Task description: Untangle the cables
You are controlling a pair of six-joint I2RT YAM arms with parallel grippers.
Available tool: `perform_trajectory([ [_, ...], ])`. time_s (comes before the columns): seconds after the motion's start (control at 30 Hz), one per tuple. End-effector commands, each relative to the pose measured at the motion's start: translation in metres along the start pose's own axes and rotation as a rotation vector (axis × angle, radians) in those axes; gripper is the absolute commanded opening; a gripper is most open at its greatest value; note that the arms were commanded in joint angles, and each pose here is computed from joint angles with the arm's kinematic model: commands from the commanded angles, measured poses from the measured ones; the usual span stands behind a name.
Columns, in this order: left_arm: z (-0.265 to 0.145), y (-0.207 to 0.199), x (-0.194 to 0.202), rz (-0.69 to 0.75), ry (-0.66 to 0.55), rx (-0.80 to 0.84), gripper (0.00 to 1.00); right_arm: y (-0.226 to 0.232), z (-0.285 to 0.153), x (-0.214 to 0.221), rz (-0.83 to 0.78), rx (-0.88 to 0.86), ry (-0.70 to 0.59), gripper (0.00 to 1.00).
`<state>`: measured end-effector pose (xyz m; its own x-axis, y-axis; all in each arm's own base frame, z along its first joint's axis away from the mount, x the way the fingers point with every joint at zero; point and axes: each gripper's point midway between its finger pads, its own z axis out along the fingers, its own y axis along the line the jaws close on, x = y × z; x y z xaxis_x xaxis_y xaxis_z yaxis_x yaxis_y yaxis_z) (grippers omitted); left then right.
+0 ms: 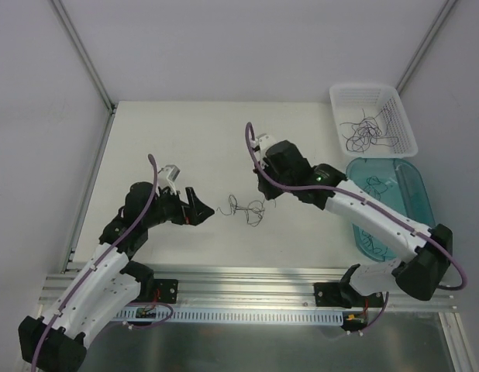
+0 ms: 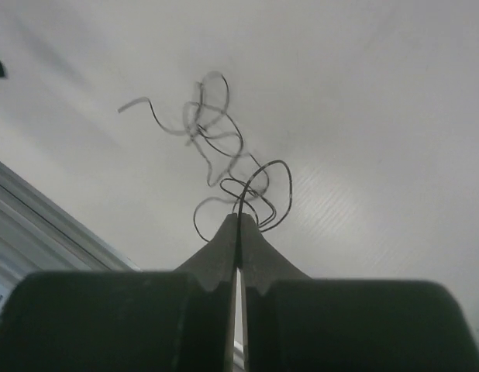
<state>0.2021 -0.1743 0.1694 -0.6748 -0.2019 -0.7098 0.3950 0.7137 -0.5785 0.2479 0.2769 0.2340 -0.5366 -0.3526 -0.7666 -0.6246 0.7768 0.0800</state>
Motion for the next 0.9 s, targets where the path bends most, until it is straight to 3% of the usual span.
perform_trajectory([
  [0.0, 0.007, -0.002, 0.000, -0.112, -0.035, 0.003, 0.99, 0.002, 0.017, 0.023, 0.091, 0.009, 0.021, 0.01],
  [0.3, 0.043, 0.017, 0.015, -0.262, 0.025, -0.154, 0.95, -0.006, 0.021, 0.064, 0.167, 0.040, 0.048, 0.01],
  [0.53, 0.076, 0.021, 0.034, -0.327, 0.116, -0.266, 0.75, -0.002, 0.020, 0.073, 0.183, 0.028, 0.039, 0.01],
  [0.87, 0.101, 0.041, 0.065, -0.367, 0.146, -0.446, 0.56, 0.005, 0.025, 0.079, 0.181, 0.014, 0.039, 0.01],
])
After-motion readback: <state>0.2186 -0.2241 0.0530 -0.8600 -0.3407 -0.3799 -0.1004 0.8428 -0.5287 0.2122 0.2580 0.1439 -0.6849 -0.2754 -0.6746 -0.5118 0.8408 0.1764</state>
